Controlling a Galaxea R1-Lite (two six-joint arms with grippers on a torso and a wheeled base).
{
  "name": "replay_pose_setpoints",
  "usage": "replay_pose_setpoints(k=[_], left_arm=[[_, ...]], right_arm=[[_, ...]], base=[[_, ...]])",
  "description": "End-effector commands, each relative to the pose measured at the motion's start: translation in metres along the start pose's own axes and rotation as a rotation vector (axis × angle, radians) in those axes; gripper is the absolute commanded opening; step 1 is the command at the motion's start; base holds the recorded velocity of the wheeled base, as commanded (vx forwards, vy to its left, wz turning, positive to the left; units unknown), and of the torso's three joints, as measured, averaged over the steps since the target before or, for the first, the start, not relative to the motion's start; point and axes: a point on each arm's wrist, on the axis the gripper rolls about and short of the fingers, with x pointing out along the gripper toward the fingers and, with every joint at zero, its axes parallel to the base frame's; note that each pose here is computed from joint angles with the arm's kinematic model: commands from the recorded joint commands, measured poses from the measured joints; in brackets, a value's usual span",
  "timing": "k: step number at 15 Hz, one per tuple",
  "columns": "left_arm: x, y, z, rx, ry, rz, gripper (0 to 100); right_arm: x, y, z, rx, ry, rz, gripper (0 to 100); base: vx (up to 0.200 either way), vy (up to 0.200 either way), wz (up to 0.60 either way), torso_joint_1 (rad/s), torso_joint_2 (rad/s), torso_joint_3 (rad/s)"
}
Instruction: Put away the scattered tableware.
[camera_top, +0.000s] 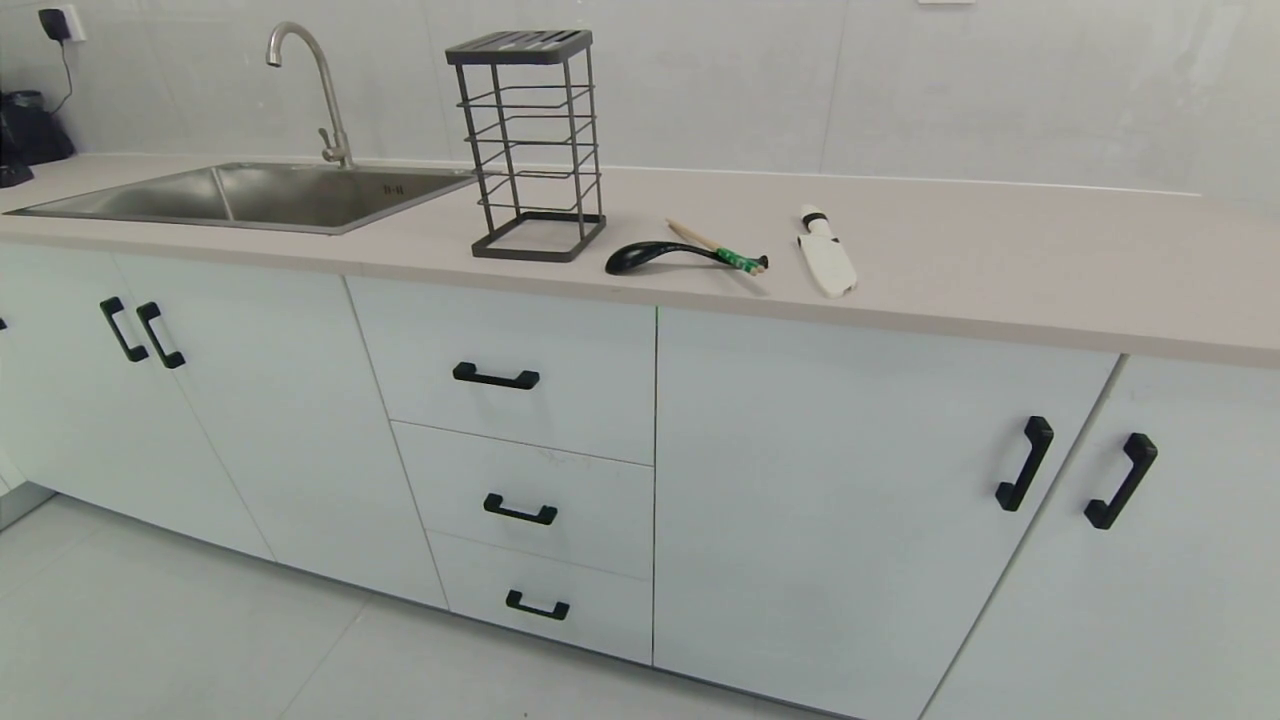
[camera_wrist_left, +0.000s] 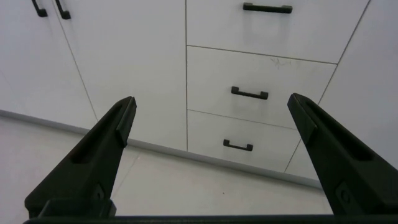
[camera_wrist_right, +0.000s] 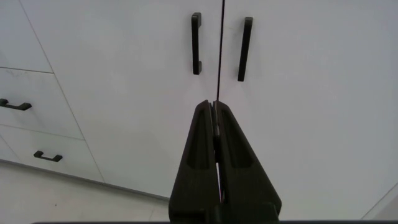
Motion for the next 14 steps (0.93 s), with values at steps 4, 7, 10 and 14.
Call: replay_pose_setpoints(k=[4,7,10,14], left_arm=[[0.0,0.0,0.0,0.039,0.002,-0.02,100],[0.0,-0.002,0.0,0.037,0.004,-0.072,100],[0.0,-0.002,0.0,0.017,0.005,-0.073,100],[-0.004,-0.003,0.019,0.032,-0.095,-0.088,100]], right_arm=[[0.0,0.0,0.0,0.005,0.001,0.001,0],[0.0,0.0,0.0,0.007,0.002,0.001,0],[0.0,0.0,0.0,0.007,0.002,0.001,0],[0.0,0.0,0.0,0.007,0.002,0.001,0]], base=[[0.0,0.0,0.0,0.0,0.0,0.0],[0.0,0.0,0.0,0.0,0.0,0.0],[0.0,0.0,0.0,0.0,0.0,0.0],[0.0,0.0,0.0,0.0,0.0,0.0]])
